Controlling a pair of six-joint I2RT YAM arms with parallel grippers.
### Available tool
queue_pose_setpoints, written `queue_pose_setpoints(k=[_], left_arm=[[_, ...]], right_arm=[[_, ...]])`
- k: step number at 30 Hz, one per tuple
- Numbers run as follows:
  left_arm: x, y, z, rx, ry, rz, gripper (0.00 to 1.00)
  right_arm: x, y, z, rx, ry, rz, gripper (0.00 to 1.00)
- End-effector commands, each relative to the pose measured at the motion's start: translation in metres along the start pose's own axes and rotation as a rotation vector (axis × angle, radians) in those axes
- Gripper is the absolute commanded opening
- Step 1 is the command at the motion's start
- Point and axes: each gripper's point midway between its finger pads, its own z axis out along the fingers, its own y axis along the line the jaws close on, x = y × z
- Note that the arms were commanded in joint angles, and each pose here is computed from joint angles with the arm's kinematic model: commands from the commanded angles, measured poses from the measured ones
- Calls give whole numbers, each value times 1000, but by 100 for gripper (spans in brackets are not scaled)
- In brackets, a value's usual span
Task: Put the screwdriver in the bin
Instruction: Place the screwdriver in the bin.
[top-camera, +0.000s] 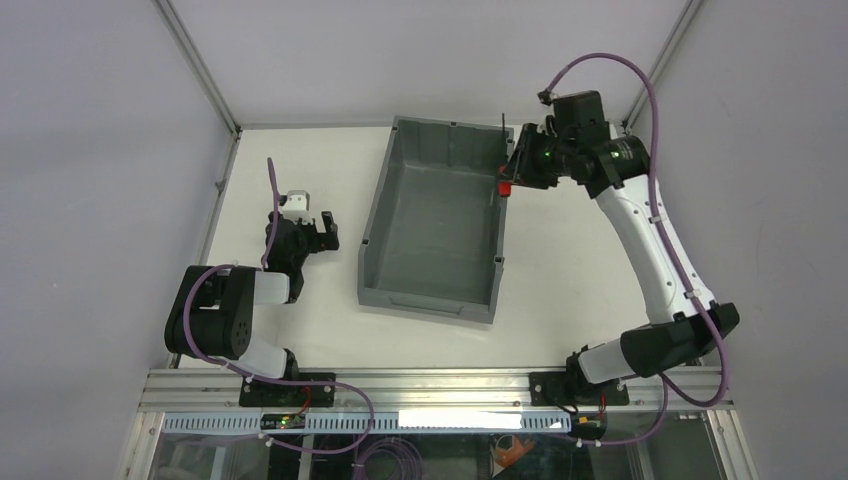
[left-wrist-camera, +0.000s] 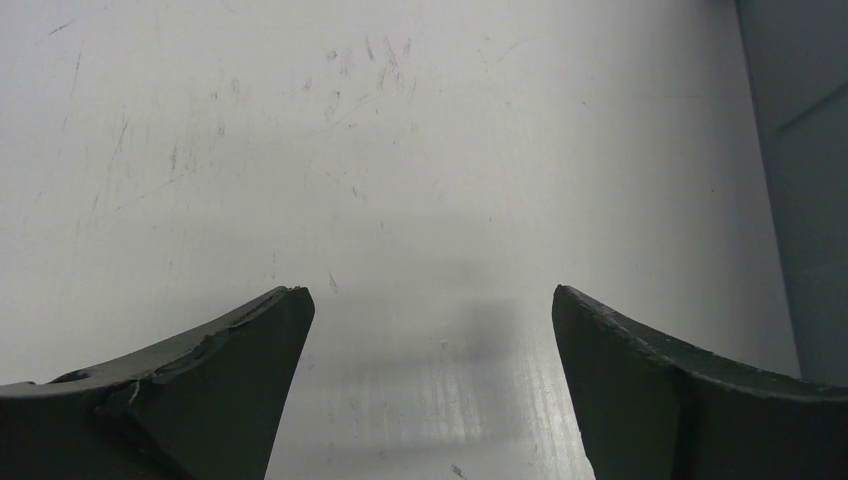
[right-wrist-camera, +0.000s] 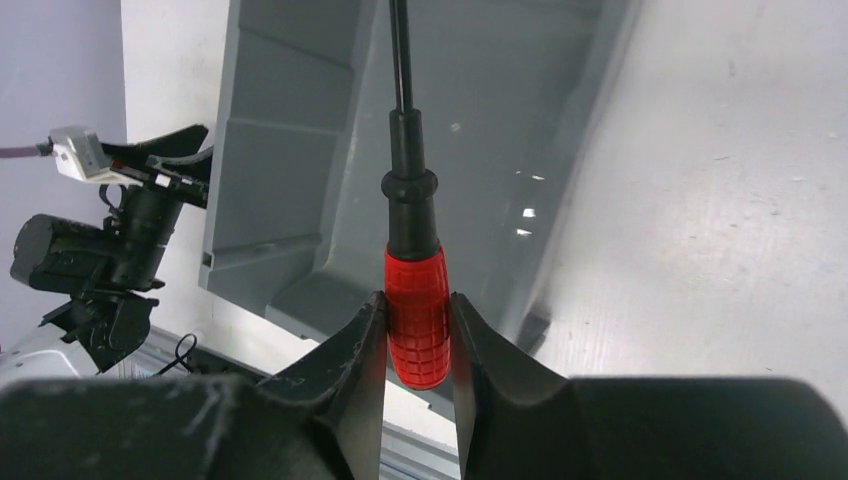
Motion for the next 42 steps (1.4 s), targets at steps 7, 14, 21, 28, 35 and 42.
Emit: queue_pose_setpoints(k=[7,14,21,28,35,42], left_arm=[[-25,-2,4,18,-81,20,99],[-25,-2,4,16,-82,20,99],[-25,-2,4,16,-81,19,99],[-25,-2,4,17,-82,20,99],[-25,-2,4,17,-82,20,99],[-25,-2,4,17,-81,20,99]], right_arm=[[8,55,50,50,30,-20,18],[25,65,93,142,64,-52,17],[54,64,142,233,118,-66,17],[79,56,184,309,166,-70,16],[99,42,217,368,205,-66,16],[113,28,240,416,232,-72,17]])
